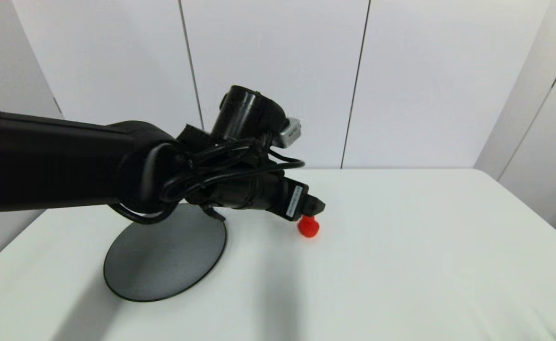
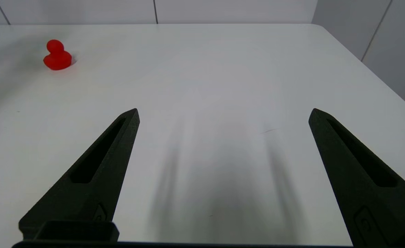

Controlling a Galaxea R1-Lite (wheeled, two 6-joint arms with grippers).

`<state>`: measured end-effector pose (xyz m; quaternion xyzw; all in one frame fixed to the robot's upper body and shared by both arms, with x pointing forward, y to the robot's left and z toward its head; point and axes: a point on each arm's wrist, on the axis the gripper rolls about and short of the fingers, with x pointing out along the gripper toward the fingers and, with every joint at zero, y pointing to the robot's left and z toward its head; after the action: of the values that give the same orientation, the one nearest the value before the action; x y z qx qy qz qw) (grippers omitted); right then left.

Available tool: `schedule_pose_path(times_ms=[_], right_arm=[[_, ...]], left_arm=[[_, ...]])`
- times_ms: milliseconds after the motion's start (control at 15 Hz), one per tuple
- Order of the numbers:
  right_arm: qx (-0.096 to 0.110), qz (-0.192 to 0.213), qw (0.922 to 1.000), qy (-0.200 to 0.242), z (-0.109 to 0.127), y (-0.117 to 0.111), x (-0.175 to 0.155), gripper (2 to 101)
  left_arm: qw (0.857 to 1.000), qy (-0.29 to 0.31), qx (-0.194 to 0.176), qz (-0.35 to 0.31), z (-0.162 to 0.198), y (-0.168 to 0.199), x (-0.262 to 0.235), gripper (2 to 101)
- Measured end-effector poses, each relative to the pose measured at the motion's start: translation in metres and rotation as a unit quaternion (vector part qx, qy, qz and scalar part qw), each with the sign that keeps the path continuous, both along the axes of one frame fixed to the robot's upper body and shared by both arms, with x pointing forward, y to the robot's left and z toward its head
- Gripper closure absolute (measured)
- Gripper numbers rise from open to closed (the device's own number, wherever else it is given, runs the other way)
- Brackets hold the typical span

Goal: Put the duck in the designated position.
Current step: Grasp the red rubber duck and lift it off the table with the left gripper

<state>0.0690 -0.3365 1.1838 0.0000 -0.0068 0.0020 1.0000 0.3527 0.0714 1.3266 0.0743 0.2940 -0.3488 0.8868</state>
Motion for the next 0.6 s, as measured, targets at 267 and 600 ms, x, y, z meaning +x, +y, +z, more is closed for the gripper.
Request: schedule_pose_path(times_ms=[267, 600], right_arm=[[0.000, 0.000, 1.0000, 0.000, 0.000, 0.000, 0.000, 5.0], [0.000, 0.000, 1.0000, 0.000, 0.000, 0.000, 0.000, 5.0]], left_arm=[[0.996, 0.020, -0.012, 0.091, -0.021, -0.022, 0.010, 5.3], [0.990, 0.027, 0.019, 0.139, -0.046, -0.027, 0.015, 5.3]])
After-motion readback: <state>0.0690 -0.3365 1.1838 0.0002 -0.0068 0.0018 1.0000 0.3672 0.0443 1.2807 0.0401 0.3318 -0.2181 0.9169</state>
